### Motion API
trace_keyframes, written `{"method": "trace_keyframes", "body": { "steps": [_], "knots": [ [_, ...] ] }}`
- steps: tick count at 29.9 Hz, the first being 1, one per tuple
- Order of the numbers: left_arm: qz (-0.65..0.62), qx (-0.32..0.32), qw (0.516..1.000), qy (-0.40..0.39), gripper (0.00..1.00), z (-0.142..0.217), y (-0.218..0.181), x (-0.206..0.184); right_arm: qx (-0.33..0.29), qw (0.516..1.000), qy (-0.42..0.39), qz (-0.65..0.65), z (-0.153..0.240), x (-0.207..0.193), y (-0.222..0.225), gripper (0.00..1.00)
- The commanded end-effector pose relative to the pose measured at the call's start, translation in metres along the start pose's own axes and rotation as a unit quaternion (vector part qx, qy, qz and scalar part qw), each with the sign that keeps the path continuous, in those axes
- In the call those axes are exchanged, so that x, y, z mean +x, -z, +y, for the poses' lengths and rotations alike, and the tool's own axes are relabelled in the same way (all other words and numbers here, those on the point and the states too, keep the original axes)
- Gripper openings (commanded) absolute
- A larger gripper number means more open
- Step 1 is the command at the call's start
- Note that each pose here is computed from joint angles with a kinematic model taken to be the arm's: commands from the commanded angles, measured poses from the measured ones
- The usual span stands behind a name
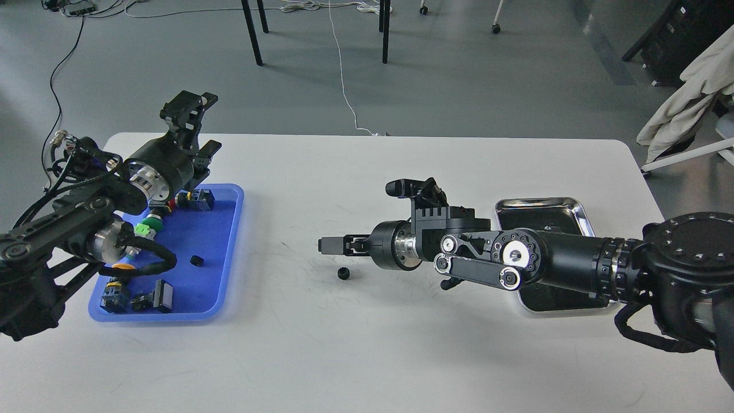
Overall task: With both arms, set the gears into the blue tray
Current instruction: 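Carry the black part toward the table center and release it, then retract the right arm and reach the left gripper toward the part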
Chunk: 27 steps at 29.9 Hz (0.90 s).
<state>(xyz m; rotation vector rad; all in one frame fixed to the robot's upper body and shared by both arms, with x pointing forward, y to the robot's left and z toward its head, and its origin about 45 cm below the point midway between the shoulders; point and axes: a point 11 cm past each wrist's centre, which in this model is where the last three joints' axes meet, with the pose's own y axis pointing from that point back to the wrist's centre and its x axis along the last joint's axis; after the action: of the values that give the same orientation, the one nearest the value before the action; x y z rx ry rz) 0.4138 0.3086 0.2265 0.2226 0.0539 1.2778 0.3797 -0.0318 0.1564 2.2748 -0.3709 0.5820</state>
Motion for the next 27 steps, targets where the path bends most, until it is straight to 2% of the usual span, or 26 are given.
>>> {"method": "trace_keyframes", "body": {
  "steps": [1,4,8,11,14,16,19,24,27],
  "knots": [
    [-0.009,0.001,1.0,-0.001,0.98,0.001,-0.001,0.003,0.031,0.999,-0.029,-0.032,0.003,0.021,0.018,0.94],
    [-0.014,0.002,1.0,0.002,0.98,0.004,-0.001,0.005,0.064,0.994,-0.054,-0.072,0.007,0.038,0.033,0.95],
    [-0.042,0.006,0.999,0.016,0.98,0.015,-0.006,0.02,0.074,0.972,-0.122,-0.185,0.04,0.078,-0.005,0.95],
    [-0.073,0.006,0.997,0.038,0.98,0.023,-0.011,0.02,0.1,0.929,-0.182,-0.305,0.07,0.106,-0.035,0.95],
    [-0.136,0.015,0.988,0.077,0.98,0.037,-0.01,0.011,0.138,0.859,-0.224,-0.438,0.092,0.114,-0.068,0.95],
    [-0.186,0.013,0.976,0.111,0.98,0.046,-0.011,-0.002,0.161,0.803,-0.267,-0.508,0.123,0.126,-0.1,0.95],
    [-0.255,0.012,0.953,0.161,0.98,0.059,-0.006,-0.026,0.201,0.72,-0.296,-0.594,0.153,0.122,-0.139,0.95],
    [-0.39,-0.019,0.892,0.229,0.98,0.069,0.013,-0.071,0.271,0.582,-0.327,-0.693,0.199,0.09,-0.2,0.95],
    [-0.468,-0.067,0.847,0.243,0.98,0.069,0.027,-0.104,0.299,0.532,-0.331,-0.72,0.217,0.058,-0.228,0.95]
  ]
}}
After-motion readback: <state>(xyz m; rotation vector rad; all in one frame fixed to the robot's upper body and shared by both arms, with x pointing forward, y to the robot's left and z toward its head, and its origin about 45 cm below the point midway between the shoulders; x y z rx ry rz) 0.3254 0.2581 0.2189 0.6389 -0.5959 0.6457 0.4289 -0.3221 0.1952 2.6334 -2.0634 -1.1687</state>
